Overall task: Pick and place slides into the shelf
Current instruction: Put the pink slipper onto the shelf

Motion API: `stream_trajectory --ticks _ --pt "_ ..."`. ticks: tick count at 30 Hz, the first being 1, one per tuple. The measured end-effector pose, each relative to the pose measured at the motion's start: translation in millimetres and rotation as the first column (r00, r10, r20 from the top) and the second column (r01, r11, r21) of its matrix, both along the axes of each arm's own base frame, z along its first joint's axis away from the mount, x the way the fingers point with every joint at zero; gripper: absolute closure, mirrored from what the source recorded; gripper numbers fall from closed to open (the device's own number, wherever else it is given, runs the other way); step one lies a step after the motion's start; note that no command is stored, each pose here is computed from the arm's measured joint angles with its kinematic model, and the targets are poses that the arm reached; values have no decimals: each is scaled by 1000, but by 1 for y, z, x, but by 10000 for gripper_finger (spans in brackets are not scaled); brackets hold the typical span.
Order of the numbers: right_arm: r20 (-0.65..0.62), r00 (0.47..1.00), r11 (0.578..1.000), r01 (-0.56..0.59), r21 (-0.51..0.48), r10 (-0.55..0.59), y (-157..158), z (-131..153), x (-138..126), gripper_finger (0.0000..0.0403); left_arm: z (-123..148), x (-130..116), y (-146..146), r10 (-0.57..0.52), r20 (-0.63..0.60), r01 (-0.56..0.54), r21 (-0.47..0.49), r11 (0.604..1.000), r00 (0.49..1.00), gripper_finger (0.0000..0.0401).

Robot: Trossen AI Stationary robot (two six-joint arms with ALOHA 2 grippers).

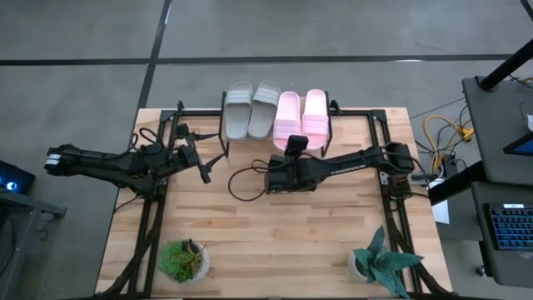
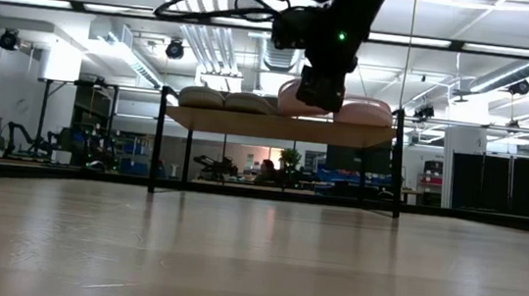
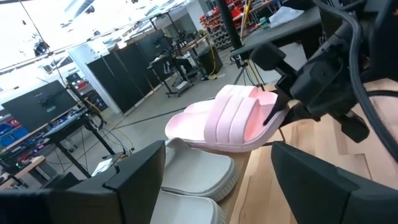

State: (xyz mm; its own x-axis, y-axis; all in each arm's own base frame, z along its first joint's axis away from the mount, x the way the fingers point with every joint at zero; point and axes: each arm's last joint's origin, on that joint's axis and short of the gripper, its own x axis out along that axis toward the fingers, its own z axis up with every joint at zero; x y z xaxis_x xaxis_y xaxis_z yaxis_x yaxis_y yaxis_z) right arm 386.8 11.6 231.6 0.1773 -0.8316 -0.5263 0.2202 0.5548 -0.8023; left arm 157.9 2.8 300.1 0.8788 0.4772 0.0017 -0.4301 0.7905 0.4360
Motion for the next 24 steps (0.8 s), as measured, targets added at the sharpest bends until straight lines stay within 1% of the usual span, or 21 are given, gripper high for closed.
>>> stream_trajectory --ticks 2,10,14,18,24 --pt "-7 1000 1000 6 2 -6 0 -2 0 375 0 0 0 0 0 0 0 1000 1000 125" --pt "32 999 999 21 45 -22 1 7 3 333 0 0 0 0 0 0 0 1000 1000 125" --pt "49 999 995 9 96 -14 2 12 5 314 0 1 0 0 -4 0 1 1000 1000 125" --pt "46 999 993 6 119 -12 3 17 5 285 -1 1 0 0 -5 0 1 1000 1000 125" --pt "56 997 988 35 150 -44 4 26 3 239 -1 1 0 0 -7 0 1 1000 1000 125"
